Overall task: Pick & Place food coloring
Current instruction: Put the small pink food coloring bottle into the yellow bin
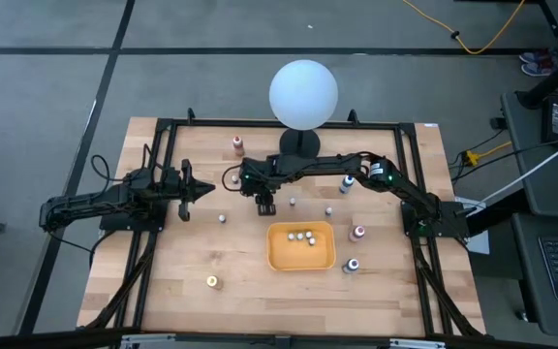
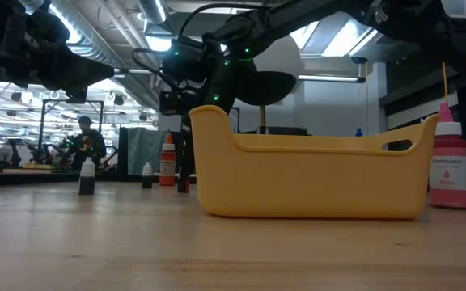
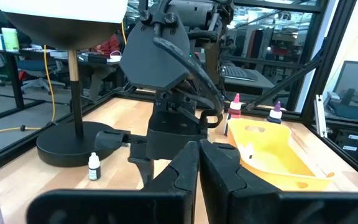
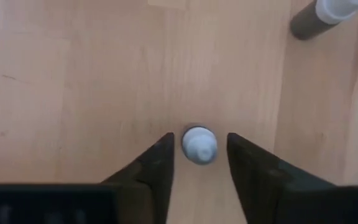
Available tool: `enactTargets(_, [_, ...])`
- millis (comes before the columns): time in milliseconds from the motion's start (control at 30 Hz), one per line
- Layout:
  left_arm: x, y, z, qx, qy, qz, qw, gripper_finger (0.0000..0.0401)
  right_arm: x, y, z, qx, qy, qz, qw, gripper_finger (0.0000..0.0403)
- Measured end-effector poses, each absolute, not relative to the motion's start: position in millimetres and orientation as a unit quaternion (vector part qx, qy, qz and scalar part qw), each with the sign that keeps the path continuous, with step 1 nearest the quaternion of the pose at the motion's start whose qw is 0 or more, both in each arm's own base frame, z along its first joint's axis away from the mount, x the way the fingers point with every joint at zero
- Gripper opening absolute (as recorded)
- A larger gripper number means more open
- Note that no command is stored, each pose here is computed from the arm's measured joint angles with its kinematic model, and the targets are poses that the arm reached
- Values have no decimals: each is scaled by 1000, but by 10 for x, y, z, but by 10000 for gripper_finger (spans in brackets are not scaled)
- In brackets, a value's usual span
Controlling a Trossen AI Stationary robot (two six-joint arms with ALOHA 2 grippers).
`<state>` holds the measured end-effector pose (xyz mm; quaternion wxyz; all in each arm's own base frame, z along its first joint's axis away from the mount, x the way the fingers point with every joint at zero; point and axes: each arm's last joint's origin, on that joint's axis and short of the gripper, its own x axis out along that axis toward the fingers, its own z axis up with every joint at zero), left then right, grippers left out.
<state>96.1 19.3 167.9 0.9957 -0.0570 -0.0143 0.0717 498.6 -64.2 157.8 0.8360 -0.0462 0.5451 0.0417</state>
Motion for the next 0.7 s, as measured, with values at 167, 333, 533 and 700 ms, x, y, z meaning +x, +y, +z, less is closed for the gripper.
enactTargets(167, [961,193,1679,-57,-14,72,996,13,4987,-639,1579,-43,544,46,837,73])
enactTargets(333, [961,193,1680,-57,-14,72,996,10,4991,-603,1580,-41,542,59,837,59])
enactTargets(533, [961,193,1680,-57,-14,72,996,8,4949,-352,1596,-51,563,99,819,70])
enactTargets(700, [961,193,1680,-57,-15,72,996,9,4837,27,1757,-59,597,143,787,63])
